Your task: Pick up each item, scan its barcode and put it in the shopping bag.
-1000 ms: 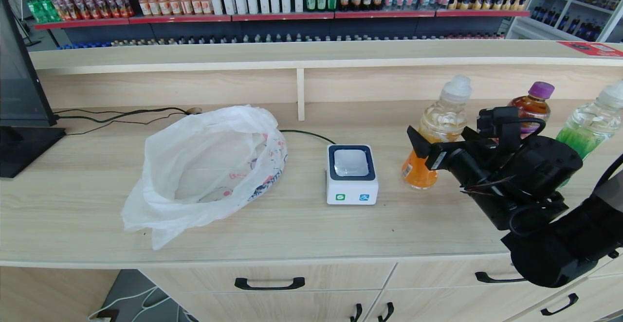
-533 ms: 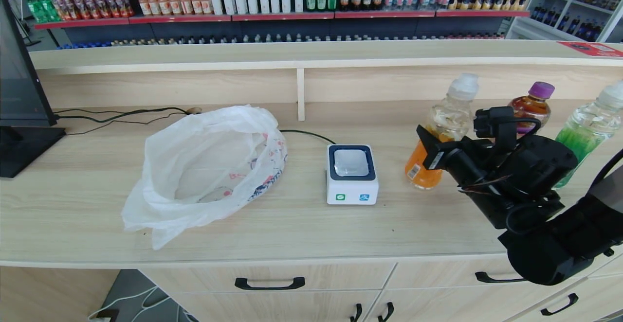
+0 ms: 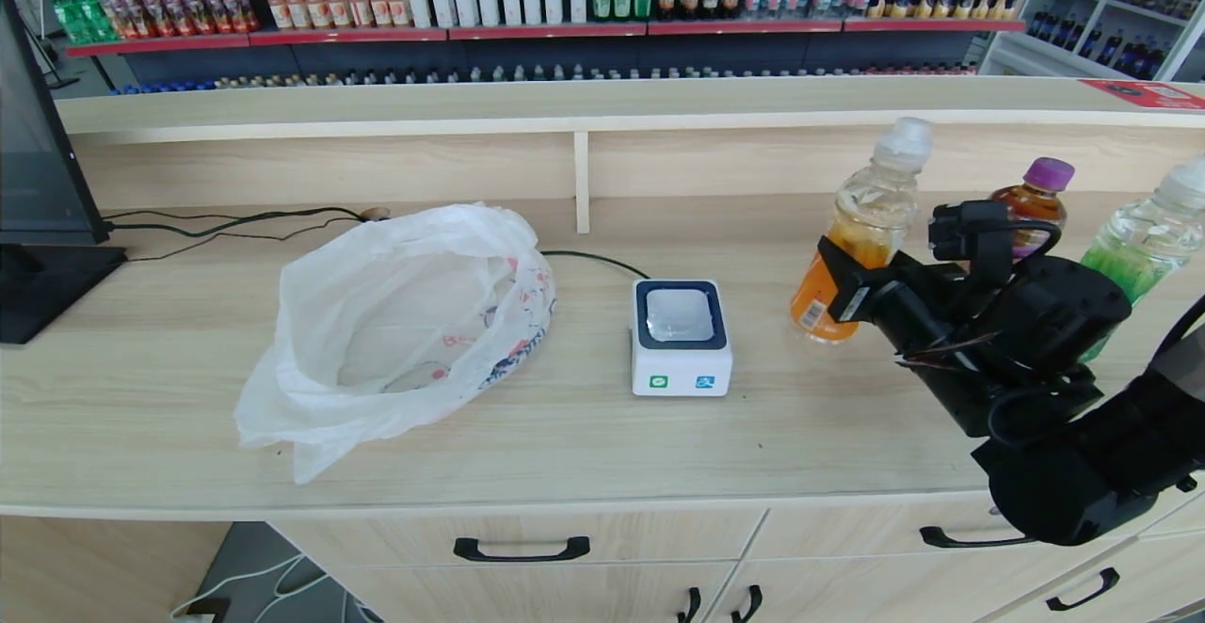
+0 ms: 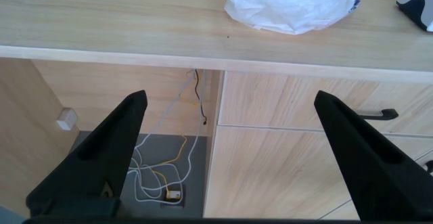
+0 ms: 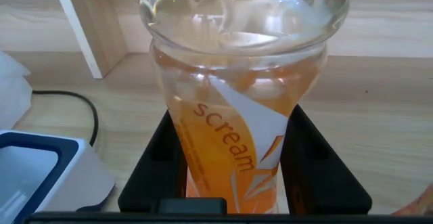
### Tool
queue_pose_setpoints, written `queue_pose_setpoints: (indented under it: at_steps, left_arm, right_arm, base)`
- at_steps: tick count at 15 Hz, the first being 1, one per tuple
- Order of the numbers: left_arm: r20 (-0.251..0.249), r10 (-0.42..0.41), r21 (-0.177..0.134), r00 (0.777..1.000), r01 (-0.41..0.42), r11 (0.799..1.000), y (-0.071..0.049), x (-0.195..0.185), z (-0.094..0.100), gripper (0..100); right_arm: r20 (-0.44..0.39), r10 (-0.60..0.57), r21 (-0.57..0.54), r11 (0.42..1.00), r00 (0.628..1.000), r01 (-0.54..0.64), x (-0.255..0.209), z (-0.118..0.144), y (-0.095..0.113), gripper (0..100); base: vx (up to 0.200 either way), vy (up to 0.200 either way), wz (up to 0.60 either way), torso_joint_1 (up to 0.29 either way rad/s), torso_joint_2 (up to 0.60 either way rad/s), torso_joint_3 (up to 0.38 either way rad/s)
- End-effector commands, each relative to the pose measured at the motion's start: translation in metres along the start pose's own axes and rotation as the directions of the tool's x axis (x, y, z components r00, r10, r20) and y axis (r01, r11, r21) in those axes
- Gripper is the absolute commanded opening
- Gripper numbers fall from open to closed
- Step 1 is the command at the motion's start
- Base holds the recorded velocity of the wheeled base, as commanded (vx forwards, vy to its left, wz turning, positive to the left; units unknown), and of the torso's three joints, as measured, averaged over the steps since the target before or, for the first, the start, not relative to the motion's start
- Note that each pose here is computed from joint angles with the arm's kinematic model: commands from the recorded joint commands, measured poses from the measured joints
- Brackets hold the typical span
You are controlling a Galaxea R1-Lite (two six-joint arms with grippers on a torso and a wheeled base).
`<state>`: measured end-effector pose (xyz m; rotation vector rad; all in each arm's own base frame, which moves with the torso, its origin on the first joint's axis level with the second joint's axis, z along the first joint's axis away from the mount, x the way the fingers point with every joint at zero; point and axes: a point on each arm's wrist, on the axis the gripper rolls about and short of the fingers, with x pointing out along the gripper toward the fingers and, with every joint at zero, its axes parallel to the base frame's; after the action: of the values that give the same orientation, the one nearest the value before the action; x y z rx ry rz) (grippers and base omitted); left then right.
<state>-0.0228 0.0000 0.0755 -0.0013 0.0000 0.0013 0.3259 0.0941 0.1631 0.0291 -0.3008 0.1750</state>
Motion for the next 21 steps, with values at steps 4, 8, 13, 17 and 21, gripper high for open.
queue_pose_setpoints:
  at_steps: [4,8,13,17,21]
  left_arm:
    - [0.0,0.0,0.0,1.0,0.0,1.0,0.0,0.0,0.0,100]
    - [0.0,0.0,0.0,1.0,0.0,1.0,0.0,0.0,0.0,100]
    - [0.0,0.0,0.0,1.0,0.0,1.0,0.0,0.0,0.0,100]
    - [0.0,0.0,0.0,1.0,0.0,1.0,0.0,0.0,0.0,100]
    - [0.0,0.002,0.0,1.0,-0.002,1.0,0.0,0.0,0.0,100]
  right_arm:
    - [0.063,0.004,0.001,1.0,0.998,-0.004,0.001,0.019,0.001,0]
    - [0.121,0.047,-0.006,0.999,0.992,-0.047,-0.006,0.042,0.001,0]
    - [0.171,0.071,-0.009,0.997,0.983,-0.071,-0.024,0.067,0.005,0]
    - [0.225,0.187,0.013,0.981,0.956,-0.195,-0.04,0.088,0.027,0]
    - [0.236,0.22,0.07,0.968,0.947,-0.242,-0.051,0.095,0.032,0]
  base:
    - [0.0,0.0,0.0,0.0,0.0,0.0]
    - [0.0,0.0,0.0,0.0,0.0,0.0]
    - [0.0,0.0,0.0,0.0,0.0,0.0]
    - [0.0,0.0,0.0,0.0,0.0,0.0]
    - [0.0,0.0,0.0,0.0,0.0,0.0]
